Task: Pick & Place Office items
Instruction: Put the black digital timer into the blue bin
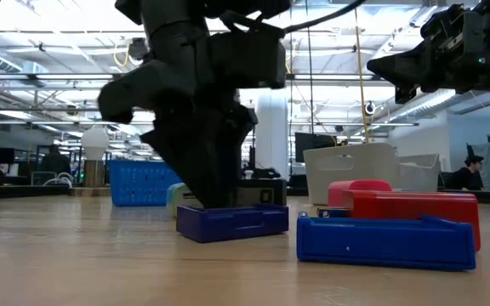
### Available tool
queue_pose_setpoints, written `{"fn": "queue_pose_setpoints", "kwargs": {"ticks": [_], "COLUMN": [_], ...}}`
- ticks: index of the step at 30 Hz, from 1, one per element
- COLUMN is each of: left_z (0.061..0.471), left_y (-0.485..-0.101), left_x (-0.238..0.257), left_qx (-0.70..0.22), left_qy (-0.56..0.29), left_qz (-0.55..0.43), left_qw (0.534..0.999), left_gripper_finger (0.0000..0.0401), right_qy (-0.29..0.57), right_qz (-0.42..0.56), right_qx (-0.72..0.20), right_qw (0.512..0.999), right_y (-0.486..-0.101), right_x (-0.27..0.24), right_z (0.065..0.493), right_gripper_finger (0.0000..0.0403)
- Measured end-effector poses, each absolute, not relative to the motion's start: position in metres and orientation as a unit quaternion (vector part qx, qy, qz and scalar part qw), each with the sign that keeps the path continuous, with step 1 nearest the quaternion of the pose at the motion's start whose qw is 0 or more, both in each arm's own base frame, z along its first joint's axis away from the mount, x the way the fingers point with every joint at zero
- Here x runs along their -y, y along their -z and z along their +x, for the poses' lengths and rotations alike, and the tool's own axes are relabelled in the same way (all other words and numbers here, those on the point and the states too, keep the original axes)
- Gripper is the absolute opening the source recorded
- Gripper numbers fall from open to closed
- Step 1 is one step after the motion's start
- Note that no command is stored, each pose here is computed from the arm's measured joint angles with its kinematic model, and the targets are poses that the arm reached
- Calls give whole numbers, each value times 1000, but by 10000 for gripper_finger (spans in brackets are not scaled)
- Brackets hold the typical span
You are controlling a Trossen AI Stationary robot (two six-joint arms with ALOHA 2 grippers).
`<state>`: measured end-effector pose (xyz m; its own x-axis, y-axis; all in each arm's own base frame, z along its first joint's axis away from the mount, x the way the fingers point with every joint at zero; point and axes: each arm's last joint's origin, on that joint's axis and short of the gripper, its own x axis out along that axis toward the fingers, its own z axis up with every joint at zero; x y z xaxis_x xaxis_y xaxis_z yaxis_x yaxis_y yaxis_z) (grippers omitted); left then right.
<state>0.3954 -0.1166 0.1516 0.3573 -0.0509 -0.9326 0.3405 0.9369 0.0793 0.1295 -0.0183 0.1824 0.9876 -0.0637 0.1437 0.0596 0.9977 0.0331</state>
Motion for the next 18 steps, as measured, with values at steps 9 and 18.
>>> {"fn": "queue_pose_setpoints", "kwargs": {"ticks": [9,18], "left_z": [400,401], "left_y": [-150,-151], "left_x": [118,119], "left_qx": [-539,-533], "left_qy": [121,143], "left_qz": [128,108], "left_qw": [824,827], "left_gripper_finger": [207,124], "right_qy": [42,42], "right_qz": [16,16], "right_qx": [70,68], "right_qw": [997,997], "right_y": [-182,-181], "right_x": [19,19], "right_z": [130,130], "right_gripper_finger": [1,1]}}
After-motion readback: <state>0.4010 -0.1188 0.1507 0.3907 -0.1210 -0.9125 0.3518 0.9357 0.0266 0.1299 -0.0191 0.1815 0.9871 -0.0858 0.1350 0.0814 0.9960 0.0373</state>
